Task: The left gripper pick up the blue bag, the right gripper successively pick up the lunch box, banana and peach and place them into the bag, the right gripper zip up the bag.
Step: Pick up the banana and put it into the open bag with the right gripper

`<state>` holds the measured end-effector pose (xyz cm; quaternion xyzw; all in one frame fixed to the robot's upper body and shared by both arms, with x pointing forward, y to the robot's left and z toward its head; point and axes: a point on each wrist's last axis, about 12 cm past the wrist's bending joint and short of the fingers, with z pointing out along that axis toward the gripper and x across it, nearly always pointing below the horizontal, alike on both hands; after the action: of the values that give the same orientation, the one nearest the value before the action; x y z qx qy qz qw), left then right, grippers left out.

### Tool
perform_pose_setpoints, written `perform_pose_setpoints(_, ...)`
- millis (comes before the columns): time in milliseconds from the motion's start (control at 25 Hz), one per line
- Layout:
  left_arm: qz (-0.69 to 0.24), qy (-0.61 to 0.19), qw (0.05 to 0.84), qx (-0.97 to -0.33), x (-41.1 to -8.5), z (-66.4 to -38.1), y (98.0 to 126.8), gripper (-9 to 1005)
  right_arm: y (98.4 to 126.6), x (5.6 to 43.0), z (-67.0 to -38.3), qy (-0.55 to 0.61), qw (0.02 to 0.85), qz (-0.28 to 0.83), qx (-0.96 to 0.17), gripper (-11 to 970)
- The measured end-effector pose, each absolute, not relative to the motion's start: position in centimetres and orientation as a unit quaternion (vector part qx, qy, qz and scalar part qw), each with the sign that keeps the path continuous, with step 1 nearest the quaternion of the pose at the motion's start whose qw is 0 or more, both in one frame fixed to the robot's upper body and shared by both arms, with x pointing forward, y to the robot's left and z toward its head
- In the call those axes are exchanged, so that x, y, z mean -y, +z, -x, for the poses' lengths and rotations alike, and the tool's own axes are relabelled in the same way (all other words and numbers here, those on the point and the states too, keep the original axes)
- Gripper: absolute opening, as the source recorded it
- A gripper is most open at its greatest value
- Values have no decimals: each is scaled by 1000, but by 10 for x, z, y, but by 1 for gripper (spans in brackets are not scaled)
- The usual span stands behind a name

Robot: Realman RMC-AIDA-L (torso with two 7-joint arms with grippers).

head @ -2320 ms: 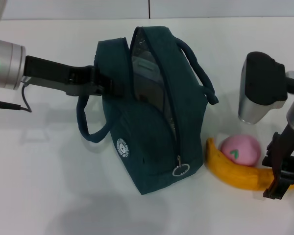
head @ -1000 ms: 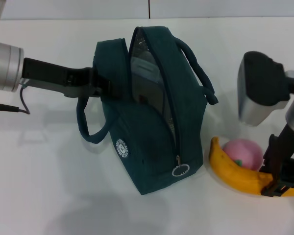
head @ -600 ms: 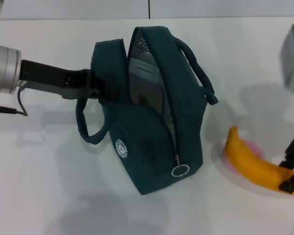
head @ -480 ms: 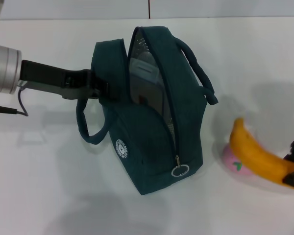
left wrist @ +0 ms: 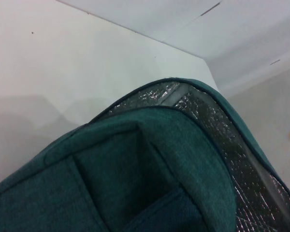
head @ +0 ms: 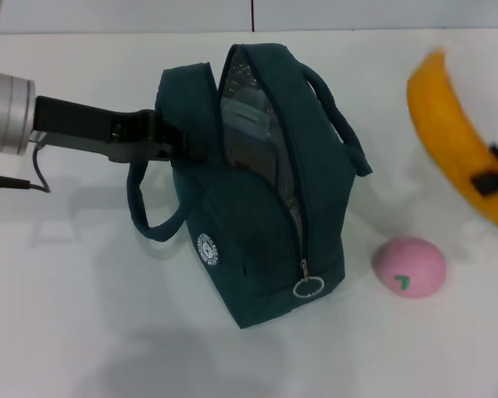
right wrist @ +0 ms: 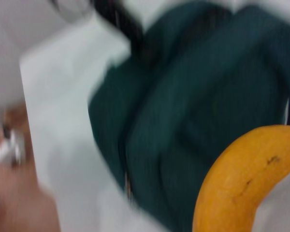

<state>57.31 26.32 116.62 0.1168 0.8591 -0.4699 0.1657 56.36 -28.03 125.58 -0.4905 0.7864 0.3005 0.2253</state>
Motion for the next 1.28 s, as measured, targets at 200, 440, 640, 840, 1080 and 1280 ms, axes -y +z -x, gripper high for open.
perform_pose_setpoints(200, -119, -479, 165, -854, -262, -572, 1167, 31, 1272, 286, -559, 367, 317, 479, -732, 414)
perform_pose_setpoints(440, -127, -495, 168, -843, -258, -572, 1172, 31, 1273, 272, -556, 447, 413, 465, -643, 414)
perform_pose_setpoints(640, -128, -500, 169, -840, -257, -572, 1173, 31, 1261, 256, -566, 519, 462, 442, -568, 414)
perform_pose_setpoints(840, -127, -501, 169, -839, -257, -571, 1173, 31, 1231, 234, -578, 539, 473, 430, -549, 415)
perform_pose_setpoints(1080, -129, -501, 169, -839, -256, -572, 1173, 31, 1197, 211, -583, 538, 473, 423, -555, 415)
perform_pose_setpoints(1280, -133, -501, 171, -838, -255, -572, 1173, 31, 1177, 193, -582, 529, 472, 433, -557, 415)
